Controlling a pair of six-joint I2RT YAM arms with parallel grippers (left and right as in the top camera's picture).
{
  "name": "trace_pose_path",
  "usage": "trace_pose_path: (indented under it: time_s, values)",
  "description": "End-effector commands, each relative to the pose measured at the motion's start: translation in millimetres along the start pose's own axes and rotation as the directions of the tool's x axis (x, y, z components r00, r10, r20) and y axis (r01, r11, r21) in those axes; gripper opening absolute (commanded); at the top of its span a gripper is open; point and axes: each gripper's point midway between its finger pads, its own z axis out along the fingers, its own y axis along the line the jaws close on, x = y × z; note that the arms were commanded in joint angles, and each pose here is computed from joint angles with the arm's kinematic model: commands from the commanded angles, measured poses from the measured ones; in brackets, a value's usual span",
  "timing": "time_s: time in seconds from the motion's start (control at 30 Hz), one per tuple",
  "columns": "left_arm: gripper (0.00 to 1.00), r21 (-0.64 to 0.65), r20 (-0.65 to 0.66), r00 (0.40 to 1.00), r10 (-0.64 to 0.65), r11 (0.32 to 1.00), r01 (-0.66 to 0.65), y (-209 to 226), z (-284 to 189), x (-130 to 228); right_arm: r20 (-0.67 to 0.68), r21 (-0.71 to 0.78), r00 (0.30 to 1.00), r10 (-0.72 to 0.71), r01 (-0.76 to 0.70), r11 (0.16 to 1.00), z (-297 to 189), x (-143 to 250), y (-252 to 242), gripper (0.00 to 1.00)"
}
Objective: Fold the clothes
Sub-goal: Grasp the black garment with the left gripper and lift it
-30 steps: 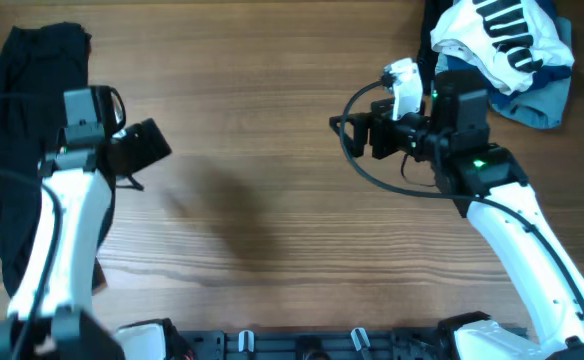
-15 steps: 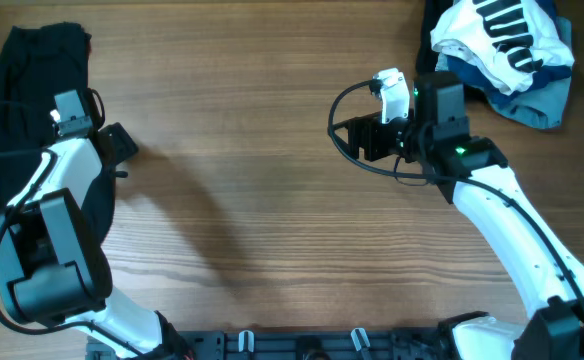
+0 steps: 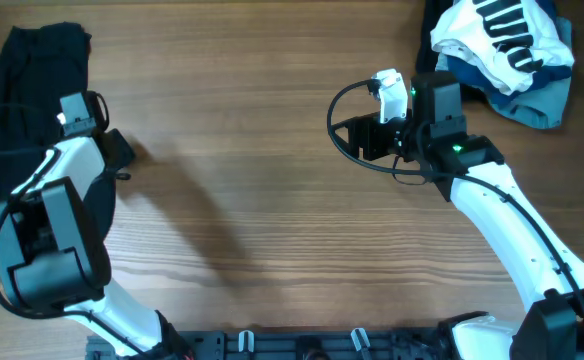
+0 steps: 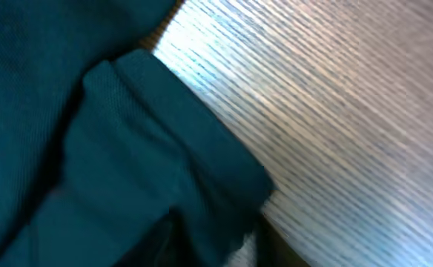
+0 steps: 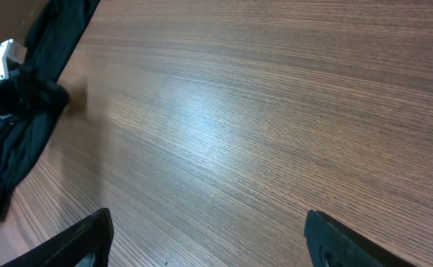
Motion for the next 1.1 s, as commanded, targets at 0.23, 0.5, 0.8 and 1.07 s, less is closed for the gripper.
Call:
trace_pose_path:
  time_s: [0.23,0.5,0.8,1.07]
  values:
    - [0.04,0.291,-0.024,0.999,0.036,0.956,-0.028,-63.6,-57.8,-20.3,0.02,0.002,1.0,-0.005,0.005,1.0,0.2,-9.5,1.4,0.74]
    - [0.04,0.754,0.348,0.937,-0.015,0.598,-0.27,-194.2,-352.4,-93.5,0.013,-0.083,1.0,0.023,-0.022,0.996,-1.8,-9.5,15.1,0.73]
    - [0.04,0.819,0.558,0.791,-0.25,0.323,-0.475,-182.5,-552.5,-84.7,0.169,-0.195,0.983,-0.072,0.105,0.975,-20.3,-45.9,45.4,0.87]
    - [0.04,0.836,0.547,0.77,-0.327,0.253,-0.487,-175.1,-585.5,-83.6,0.156,-0.243,0.985,-0.072,0.109,0.964,-21.0,-42.5,54.7,0.91]
